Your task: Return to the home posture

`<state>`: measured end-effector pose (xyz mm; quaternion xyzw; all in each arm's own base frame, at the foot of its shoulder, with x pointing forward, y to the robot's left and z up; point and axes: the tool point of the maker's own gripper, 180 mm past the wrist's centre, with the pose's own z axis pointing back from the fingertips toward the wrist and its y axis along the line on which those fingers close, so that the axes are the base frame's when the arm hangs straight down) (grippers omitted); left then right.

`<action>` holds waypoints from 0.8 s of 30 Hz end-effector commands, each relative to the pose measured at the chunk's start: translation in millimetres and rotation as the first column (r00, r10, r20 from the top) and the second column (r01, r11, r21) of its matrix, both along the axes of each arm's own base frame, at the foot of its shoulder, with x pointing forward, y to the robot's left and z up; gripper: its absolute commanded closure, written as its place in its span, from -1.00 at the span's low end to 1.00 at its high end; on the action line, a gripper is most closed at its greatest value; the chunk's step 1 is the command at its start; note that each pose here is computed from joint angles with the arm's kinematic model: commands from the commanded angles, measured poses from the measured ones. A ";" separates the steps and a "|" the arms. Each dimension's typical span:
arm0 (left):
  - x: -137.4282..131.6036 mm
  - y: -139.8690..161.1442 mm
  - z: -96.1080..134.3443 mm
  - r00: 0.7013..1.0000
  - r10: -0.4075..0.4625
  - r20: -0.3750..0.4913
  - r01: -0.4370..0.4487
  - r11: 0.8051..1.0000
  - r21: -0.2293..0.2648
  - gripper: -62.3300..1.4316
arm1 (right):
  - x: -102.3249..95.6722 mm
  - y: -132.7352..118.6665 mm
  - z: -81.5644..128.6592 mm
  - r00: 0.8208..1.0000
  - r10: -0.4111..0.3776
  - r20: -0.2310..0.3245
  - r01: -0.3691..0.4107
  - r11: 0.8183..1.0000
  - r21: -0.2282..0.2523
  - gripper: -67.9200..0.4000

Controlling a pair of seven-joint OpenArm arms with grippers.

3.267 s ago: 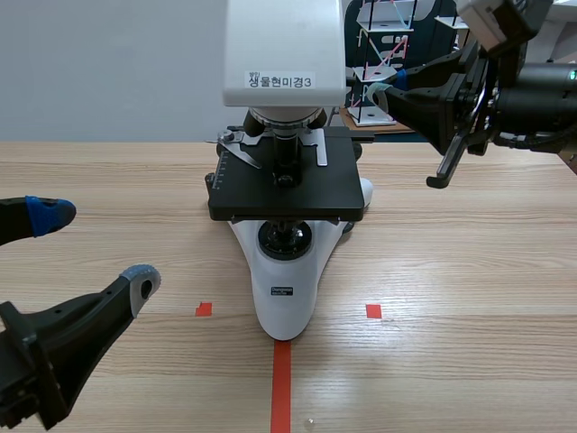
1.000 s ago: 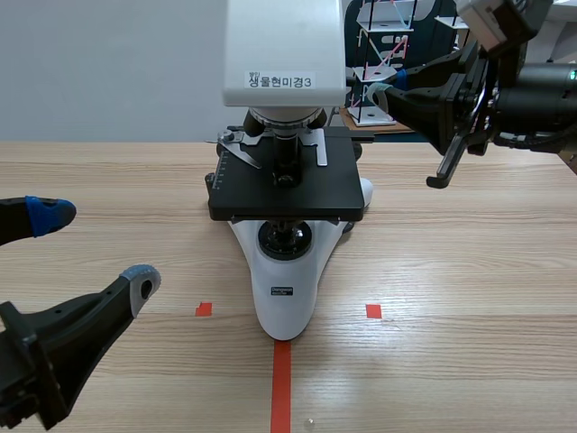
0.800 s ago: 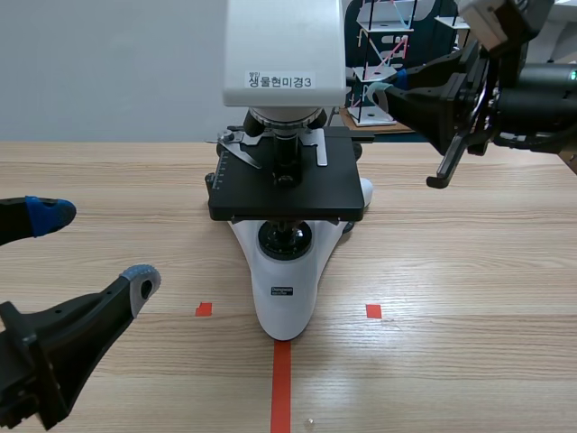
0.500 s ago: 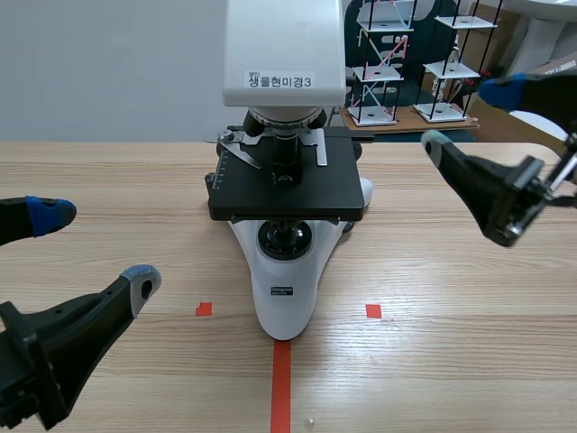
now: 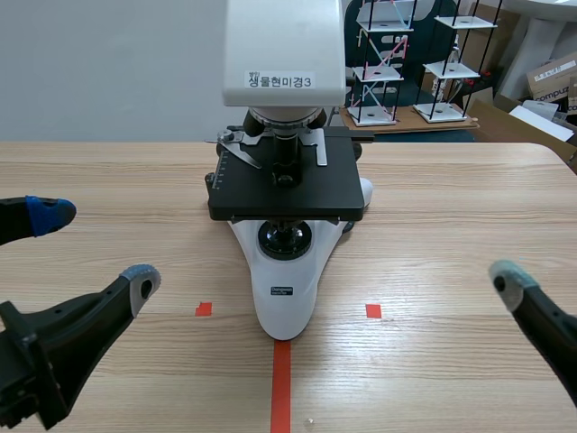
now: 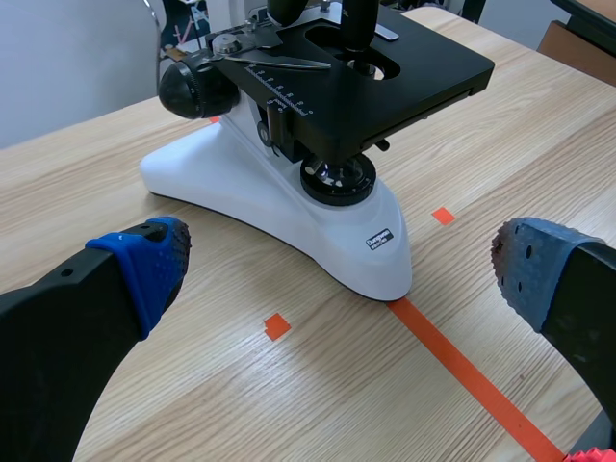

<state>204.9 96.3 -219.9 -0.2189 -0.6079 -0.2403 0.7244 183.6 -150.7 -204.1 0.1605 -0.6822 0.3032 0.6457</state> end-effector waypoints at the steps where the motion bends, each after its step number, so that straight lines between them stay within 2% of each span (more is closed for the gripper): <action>1: 0.7 -3.5 7.5 1.000 -0.007 0.022 0.007 1.000 -0.021 -1.00 | 6.5 1.0 10.9 0.999 0.003 0.044 -0.004 1.000 0.021 -0.88; 4: 0.7 -3.5 7.5 1.000 -0.007 0.022 0.007 1.000 -0.021 -1.00 | 7.0 0.2 10.8 0.999 -0.009 0.043 0.008 1.000 0.030 -0.88; 8: 0.7 -3.5 7.5 1.000 -0.007 0.022 0.007 1.000 -0.021 -1.00 | 7.9 1.9 1.3 1.000 0.002 -0.018 -0.002 1.000 0.018 -0.88; 10: 0.7 -3.5 7.5 1.000 -0.007 0.022 0.007 1.000 -0.021 -1.00 | 9.6 -0.3 1.5 0.999 -0.014 -0.033 0.015 0.999 0.039 -0.88; 13: 0.7 -3.5 7.6 1.000 -0.007 0.022 0.007 1.000 -0.021 -1.00 | 10.6 -1.6 3.3 0.999 -0.022 -0.034 0.024 0.998 0.056 -0.88; 24: 0.7 -3.5 7.5 1.000 -0.007 0.022 0.007 1.000 -0.021 -1.00 | 10.9 -2.0 0.6 0.999 -0.025 -0.046 0.028 0.998 0.047 -0.88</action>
